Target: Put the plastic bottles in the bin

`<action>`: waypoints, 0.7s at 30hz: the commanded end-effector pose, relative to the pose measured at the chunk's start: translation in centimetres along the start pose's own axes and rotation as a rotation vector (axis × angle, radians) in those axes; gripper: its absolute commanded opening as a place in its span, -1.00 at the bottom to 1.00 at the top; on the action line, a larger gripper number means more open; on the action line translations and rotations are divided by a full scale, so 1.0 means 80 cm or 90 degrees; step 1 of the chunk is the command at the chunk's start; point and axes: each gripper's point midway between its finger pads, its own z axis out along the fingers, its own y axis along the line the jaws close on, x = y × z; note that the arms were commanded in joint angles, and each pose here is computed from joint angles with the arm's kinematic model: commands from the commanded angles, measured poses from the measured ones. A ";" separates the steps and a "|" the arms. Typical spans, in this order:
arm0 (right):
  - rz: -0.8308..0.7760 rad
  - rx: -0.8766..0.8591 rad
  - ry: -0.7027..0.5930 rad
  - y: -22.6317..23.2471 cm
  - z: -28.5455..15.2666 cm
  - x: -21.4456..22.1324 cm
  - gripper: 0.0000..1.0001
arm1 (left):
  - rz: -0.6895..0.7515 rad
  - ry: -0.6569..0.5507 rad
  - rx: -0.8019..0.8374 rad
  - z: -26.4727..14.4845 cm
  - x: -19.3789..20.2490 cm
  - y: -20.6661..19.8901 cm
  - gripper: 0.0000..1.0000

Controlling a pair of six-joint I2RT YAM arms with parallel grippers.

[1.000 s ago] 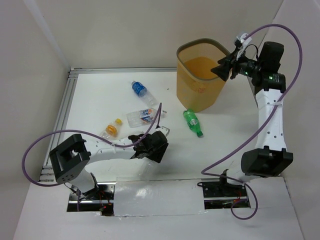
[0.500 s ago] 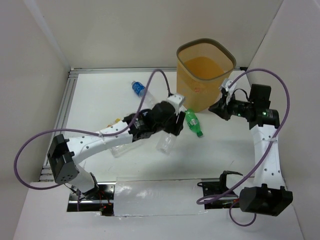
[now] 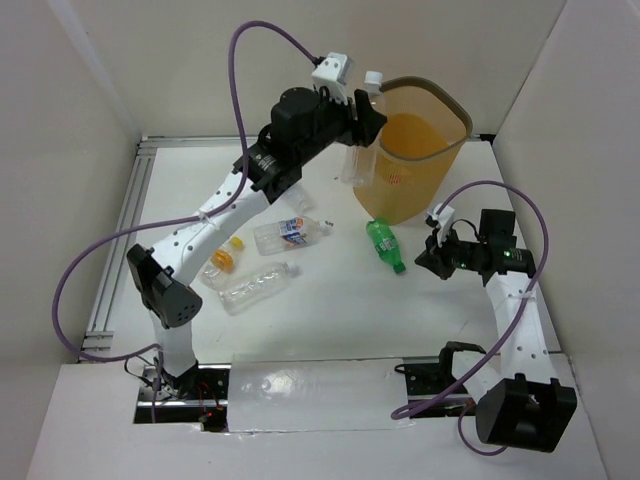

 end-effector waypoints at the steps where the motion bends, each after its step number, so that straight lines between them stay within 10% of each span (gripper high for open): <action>1: -0.031 0.019 -0.009 -0.009 0.004 0.002 -0.84 | -0.043 -0.151 0.094 0.013 -0.082 -0.020 -1.00; 10: -0.030 0.011 0.011 -0.011 0.018 0.019 -0.84 | -0.266 -0.326 0.225 0.038 -0.132 0.000 -1.00; 21: -0.036 0.010 0.019 -0.012 0.025 0.025 -0.84 | -0.316 -0.388 0.127 0.117 -0.091 0.028 -0.68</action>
